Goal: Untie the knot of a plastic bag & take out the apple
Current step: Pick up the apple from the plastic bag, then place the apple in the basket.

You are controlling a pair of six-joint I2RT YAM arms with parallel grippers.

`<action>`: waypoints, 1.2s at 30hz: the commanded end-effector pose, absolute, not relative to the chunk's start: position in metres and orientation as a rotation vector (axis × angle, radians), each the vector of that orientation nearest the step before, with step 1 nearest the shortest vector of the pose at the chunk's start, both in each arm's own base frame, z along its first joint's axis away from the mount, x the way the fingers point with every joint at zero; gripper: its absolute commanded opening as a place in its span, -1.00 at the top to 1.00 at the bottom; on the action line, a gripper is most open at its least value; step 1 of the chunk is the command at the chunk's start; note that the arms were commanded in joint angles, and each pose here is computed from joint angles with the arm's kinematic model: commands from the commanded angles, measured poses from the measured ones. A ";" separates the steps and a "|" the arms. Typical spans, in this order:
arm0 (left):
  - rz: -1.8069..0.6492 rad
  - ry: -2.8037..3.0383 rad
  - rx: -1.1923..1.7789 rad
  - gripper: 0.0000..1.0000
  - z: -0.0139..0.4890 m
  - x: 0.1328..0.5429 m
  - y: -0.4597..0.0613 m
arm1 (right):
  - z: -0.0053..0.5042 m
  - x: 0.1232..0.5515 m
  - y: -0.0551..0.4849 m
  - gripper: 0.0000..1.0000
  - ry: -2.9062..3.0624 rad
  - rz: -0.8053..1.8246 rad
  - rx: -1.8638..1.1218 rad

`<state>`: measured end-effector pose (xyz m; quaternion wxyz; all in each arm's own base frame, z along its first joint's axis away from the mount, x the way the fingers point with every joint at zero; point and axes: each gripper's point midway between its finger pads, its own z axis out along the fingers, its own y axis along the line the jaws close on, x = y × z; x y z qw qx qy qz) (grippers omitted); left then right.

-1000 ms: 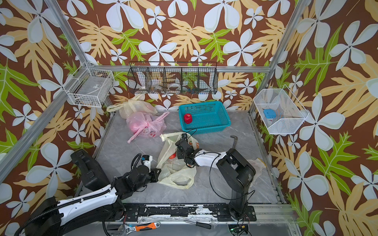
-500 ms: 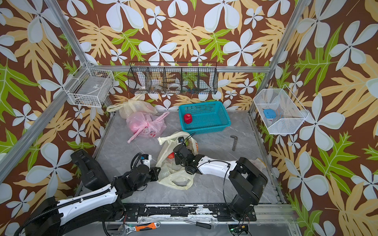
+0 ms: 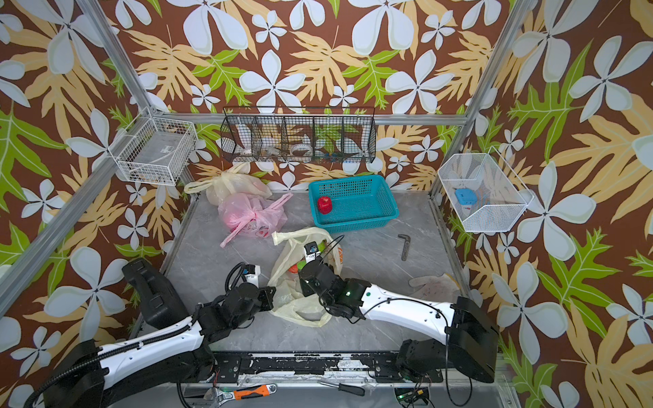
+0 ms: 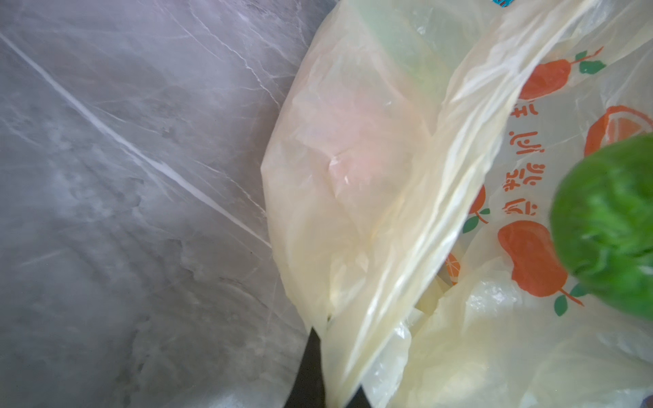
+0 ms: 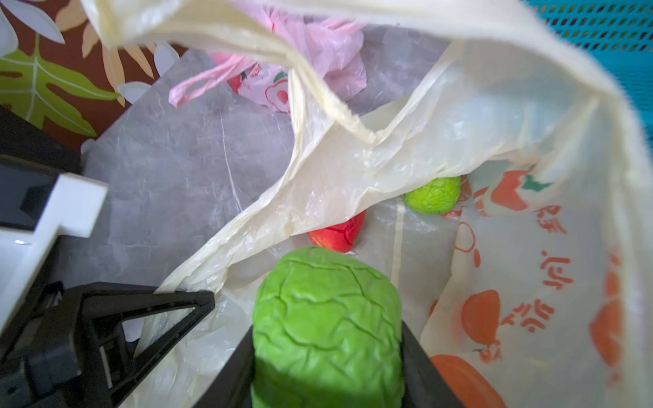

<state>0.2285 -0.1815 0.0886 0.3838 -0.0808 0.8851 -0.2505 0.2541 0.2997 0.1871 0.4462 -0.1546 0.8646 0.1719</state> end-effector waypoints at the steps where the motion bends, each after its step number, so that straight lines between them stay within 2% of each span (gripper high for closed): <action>1: -0.571 2.243 -0.205 1.00 0.093 0.232 -0.173 | 0.206 0.253 0.286 0.07 2.116 0.392 -0.357; 7: -0.546 2.218 -0.231 1.00 0.098 0.231 -0.163 | 0.252 0.255 0.262 0.05 1.986 0.330 -0.359; 10: -0.539 2.218 -0.227 1.00 0.097 0.231 -0.162 | 0.258 0.265 0.237 0.05 1.961 0.215 -0.328; 18: -0.568 2.246 -0.238 1.00 0.091 0.225 -0.162 | 0.281 0.295 0.198 0.03 1.920 0.170 -0.242; 26: -0.532 2.270 -0.266 1.00 0.087 0.222 -0.156 | 0.245 0.380 0.177 0.03 1.991 0.248 -0.124; 36: -0.472 2.145 -0.399 1.00 0.105 0.216 -0.114 | 0.200 0.466 0.219 0.01 2.070 0.198 -0.199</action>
